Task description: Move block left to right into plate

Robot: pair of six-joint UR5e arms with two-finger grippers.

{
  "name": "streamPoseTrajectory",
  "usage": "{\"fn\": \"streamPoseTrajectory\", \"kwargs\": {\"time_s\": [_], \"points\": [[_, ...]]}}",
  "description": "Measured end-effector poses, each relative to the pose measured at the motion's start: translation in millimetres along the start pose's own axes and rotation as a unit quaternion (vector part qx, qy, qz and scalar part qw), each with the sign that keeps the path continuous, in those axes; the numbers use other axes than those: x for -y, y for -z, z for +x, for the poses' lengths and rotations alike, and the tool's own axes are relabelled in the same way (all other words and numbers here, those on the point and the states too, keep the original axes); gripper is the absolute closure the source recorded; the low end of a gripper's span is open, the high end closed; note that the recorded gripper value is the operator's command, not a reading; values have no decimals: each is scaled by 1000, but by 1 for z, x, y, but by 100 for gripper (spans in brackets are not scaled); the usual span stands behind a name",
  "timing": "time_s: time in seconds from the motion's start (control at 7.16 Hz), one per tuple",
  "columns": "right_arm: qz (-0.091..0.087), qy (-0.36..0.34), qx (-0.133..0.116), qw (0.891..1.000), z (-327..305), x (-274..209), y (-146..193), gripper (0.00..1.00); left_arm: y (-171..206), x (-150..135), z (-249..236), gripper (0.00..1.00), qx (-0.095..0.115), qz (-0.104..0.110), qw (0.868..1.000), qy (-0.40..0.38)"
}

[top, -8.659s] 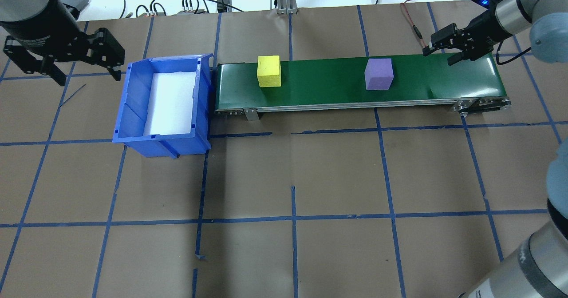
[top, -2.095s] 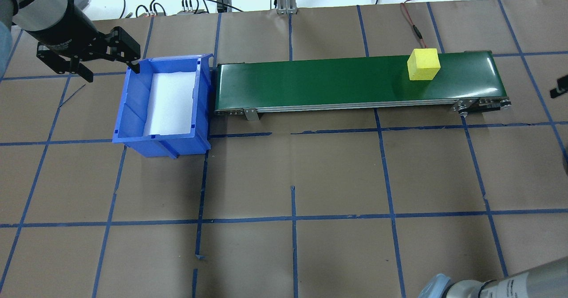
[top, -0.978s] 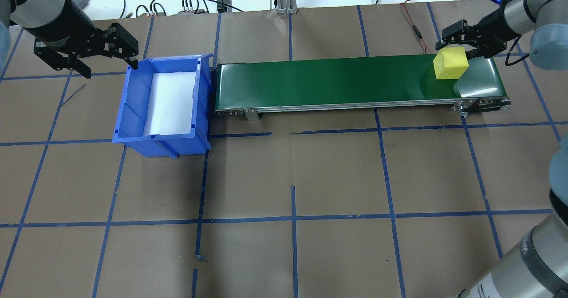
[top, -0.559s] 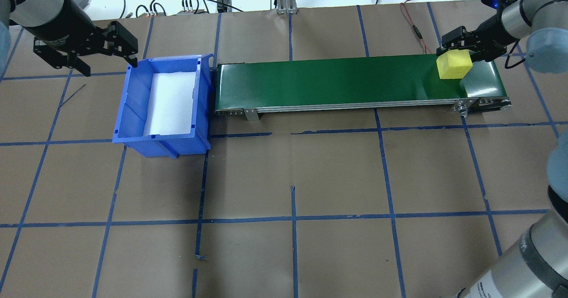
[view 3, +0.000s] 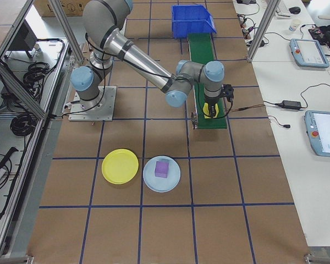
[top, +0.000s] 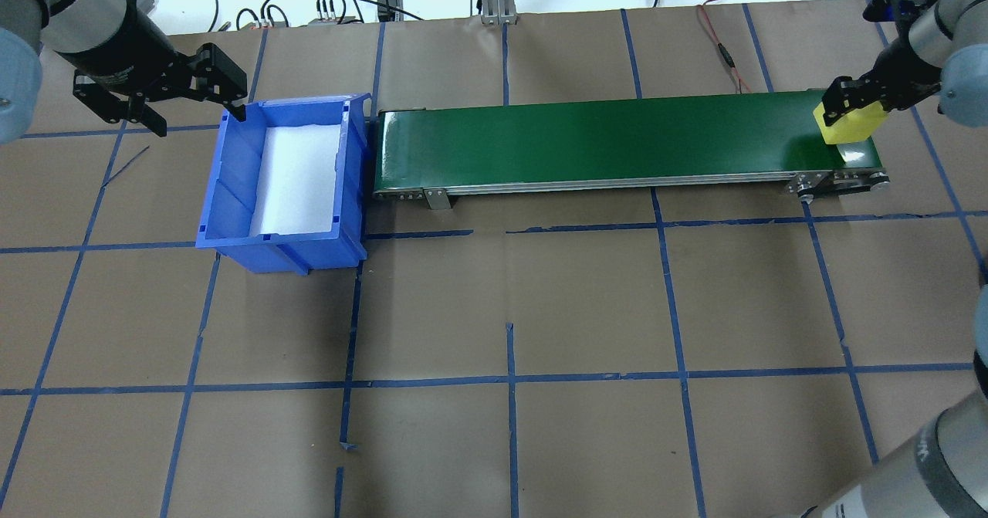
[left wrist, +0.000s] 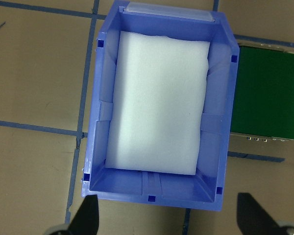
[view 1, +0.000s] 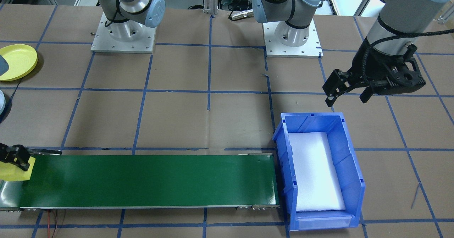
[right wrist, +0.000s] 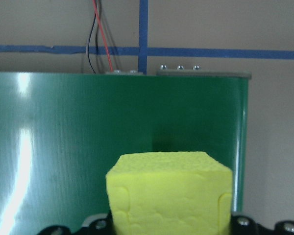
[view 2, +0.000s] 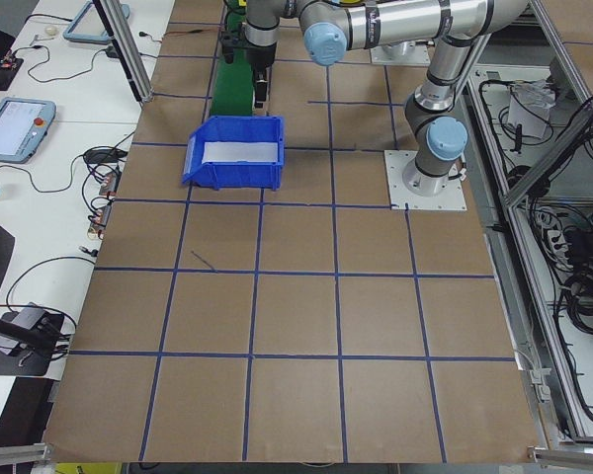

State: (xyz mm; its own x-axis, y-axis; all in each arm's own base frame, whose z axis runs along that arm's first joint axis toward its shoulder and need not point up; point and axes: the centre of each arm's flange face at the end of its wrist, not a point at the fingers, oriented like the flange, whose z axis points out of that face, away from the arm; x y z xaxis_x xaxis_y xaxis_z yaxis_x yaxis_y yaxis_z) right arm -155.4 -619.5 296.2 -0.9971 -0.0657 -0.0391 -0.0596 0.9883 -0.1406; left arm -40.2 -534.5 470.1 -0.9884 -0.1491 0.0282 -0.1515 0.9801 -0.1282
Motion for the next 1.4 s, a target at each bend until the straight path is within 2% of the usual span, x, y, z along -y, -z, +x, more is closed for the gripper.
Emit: {"fn": "streamPoseTrajectory", "kwargs": {"time_s": [0.28,0.56,0.84,1.12,1.26,1.4], "points": [[-44,14,-17,999,43,-89,31,72,-1,1,-5,0,1,-1,1000,5],[-88,-17,-22,996,104,-211,35,72,4,0,-8,0,1,2,1000,10],[-102,-54,-25,993,158,-309,31,70,28,-15,-28,0,5,-9,999,34],[-119,-102,-27,987,196,-371,31,68,36,-21,-67,0,8,-21,997,76],[-121,-117,-21,985,213,-393,26,31,39,-21,-82,0,9,-20,996,91],[-121,-125,-14,985,224,-406,19,0,42,-21,-91,0,11,-19,995,99]]}}
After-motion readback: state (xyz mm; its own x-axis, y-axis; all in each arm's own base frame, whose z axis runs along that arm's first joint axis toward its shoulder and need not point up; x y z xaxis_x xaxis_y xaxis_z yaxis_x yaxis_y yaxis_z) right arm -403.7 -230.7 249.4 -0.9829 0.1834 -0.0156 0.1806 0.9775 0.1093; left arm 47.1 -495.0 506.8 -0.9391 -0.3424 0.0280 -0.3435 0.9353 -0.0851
